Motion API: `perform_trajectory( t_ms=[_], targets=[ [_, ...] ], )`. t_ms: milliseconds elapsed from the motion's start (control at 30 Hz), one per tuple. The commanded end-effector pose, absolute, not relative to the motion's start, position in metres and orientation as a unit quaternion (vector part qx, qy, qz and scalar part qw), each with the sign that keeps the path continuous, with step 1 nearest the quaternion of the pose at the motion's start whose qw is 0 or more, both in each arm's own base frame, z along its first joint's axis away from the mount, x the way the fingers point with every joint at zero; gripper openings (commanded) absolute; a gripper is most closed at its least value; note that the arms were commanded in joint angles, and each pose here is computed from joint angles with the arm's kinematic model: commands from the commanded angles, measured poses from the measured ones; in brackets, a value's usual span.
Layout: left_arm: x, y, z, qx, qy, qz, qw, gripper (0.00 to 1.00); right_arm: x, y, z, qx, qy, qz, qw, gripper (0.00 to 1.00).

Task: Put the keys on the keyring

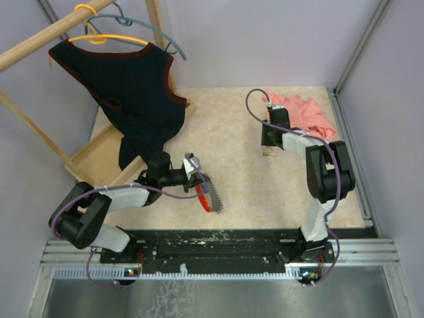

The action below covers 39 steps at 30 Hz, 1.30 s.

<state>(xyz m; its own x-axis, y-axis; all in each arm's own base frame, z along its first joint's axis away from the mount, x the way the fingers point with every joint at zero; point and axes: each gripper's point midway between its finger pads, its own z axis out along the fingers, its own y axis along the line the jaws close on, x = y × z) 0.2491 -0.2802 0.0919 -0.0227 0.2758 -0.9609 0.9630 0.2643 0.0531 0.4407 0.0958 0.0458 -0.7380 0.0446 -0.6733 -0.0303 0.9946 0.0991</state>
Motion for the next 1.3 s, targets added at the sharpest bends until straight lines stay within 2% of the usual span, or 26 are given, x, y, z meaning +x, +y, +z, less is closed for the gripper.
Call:
perform_trajectory(
  t_ms=[0,100,367,867,1000,1100,1267],
  targets=[
    [0.253,-0.286,0.099,0.499,0.616,-0.352,0.498,0.0,0.455,0.092,0.043,0.001,0.935,0.051,0.351,0.26],
    [0.252,-0.286,0.099,0.5,0.615,-0.353,0.497,0.0,0.444,0.09,0.035,0.008,0.942,0.05,0.332,0.22],
    [0.251,-0.288,0.1,0.502,0.612,-0.36,0.494,0.0,0.404,0.08,0.031,0.029,0.952,0.04,0.303,0.22],
    [0.249,-0.29,0.101,0.501,0.612,-0.364,0.492,0.0,0.332,0.103,0.035,0.048,0.954,0.108,0.275,0.22],
    [0.248,-0.289,0.102,0.501,0.611,-0.364,0.493,0.0,0.334,0.094,0.055,0.029,0.948,0.077,0.307,0.25],
    [0.249,-0.29,0.102,0.501,0.611,-0.363,0.493,0.0,0.334,0.1,0.077,-0.03,0.944,0.037,0.328,0.31],
    [0.25,-0.289,0.102,0.501,0.613,-0.362,0.493,0.0,0.327,0.118,0.081,-0.103,0.943,0.01,0.318,0.36]
  ],
)
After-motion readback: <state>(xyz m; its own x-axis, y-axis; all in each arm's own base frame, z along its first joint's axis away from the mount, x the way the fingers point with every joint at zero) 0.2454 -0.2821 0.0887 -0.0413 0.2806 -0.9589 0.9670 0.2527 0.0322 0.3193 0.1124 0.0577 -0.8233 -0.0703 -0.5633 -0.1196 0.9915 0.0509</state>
